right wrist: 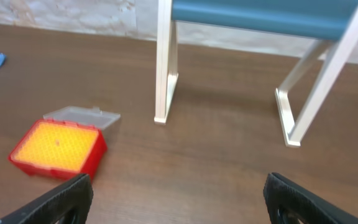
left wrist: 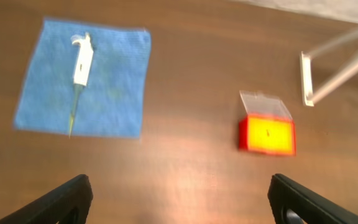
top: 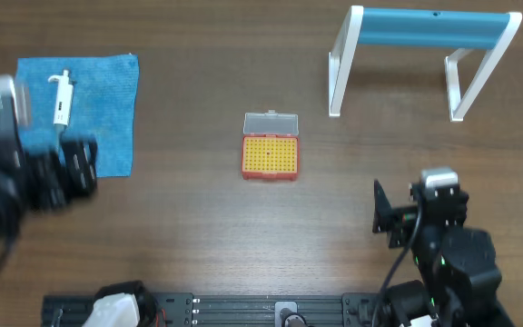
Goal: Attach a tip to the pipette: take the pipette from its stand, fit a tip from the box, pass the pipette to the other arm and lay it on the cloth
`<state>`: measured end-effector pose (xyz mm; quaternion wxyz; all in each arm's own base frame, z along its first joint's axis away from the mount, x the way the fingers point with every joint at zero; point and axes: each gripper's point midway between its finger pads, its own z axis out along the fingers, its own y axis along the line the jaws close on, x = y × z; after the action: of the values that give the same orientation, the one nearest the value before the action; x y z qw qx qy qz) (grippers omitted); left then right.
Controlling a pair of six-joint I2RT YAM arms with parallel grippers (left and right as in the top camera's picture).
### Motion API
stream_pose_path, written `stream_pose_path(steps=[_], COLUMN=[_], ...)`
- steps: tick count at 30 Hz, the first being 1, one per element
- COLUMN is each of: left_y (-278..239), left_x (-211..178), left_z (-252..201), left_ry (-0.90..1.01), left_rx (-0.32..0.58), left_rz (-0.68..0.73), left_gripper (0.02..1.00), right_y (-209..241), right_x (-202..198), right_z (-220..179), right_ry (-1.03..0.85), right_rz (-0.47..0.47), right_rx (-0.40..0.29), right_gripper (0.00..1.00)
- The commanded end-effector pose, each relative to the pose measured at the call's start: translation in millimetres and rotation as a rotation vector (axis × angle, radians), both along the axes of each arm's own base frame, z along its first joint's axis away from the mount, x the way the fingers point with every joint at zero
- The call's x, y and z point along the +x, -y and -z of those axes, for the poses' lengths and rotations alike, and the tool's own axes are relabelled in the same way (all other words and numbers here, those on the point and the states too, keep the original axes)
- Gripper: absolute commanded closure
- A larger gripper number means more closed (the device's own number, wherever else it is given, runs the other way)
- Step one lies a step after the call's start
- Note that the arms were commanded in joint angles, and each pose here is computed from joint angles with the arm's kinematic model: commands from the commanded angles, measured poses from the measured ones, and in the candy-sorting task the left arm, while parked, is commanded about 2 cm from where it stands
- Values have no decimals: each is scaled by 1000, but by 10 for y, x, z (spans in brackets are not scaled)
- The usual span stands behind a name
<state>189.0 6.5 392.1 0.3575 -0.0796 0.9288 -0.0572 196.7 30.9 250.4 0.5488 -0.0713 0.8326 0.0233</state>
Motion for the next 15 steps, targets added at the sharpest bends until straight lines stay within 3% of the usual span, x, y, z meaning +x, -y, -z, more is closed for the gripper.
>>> stream_pose_path(steps=[1,4,5,15], left_y=[118,147,152,126], left_x=[-390,-545,-571,-436], left_z=[581,876,951,1219], left_ry=[-125,-166,-177,-223], left_rx=[-88,-95,-96,-104], left_rz=[-49,-50,-51,-52], left_gripper=[104,102,40,29], right_y=[152,205,220,216], right_x=[-245,-447,-498,-516], right_z=[-5,-155,-179,82], right_ry=[76,188,211,73], right_rz=[37,45,50,55], right_rx=[-22,31,49,40], right_gripper=[104,104,102,104])
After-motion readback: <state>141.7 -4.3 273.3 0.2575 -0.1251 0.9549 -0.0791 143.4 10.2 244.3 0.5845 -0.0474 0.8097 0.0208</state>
